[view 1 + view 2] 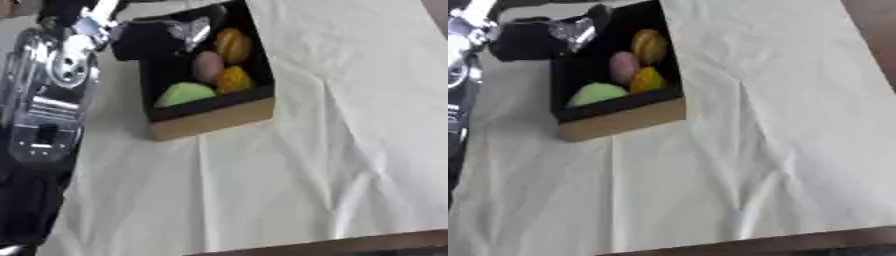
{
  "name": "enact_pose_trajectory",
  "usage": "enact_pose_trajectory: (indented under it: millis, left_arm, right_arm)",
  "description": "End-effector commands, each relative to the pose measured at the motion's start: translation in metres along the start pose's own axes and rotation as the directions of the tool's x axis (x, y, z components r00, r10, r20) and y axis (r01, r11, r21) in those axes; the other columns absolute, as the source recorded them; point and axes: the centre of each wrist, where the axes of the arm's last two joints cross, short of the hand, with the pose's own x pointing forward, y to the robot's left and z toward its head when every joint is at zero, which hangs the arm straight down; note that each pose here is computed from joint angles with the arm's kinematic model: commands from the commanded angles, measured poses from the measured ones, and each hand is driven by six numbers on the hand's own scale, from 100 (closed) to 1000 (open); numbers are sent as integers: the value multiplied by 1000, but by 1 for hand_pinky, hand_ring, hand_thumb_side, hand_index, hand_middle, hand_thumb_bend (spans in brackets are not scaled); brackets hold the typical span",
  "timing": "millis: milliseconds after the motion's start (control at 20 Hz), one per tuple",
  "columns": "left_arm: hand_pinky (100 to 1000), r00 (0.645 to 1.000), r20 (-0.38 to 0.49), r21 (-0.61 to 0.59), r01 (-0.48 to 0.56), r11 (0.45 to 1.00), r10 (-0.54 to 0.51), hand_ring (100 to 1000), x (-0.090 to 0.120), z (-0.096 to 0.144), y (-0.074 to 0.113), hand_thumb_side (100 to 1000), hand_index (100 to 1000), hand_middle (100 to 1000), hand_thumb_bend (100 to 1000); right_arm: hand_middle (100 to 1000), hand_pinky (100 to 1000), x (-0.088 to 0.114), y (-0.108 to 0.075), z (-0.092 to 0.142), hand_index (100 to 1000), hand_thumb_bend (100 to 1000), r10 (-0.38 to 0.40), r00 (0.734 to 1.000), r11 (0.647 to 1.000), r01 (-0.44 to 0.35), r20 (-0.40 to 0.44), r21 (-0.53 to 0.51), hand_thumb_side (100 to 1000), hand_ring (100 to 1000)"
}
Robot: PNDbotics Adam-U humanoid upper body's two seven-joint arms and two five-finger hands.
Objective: Pick up objects on the table and place them in the box.
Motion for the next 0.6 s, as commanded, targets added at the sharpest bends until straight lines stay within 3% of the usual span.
enact_pose_trajectory:
  millis: [50,300,600]
  left_arm:
    - [690,999,-1,84,32,996,-32,710,-6,9,26,547,852,712,445]
    - [704,996,-29,25,88,996,-88,727,-32,29,25,543,866,728,469]
    - [739,976,-105,-215,166,962,-192,771,-61,63,15,511,893,764,527]
  right_arm:
    - [750,844,3,-11,-4,859,100,26,999,999,-26,20,-27,600,837]
    - [749,844,0,-13,-2,859,100,48,999,998,-47,14,-32,604,837]
    - [749,844,-1,-15,-1,859,100,71,997,997,-71,8,-41,606,837]
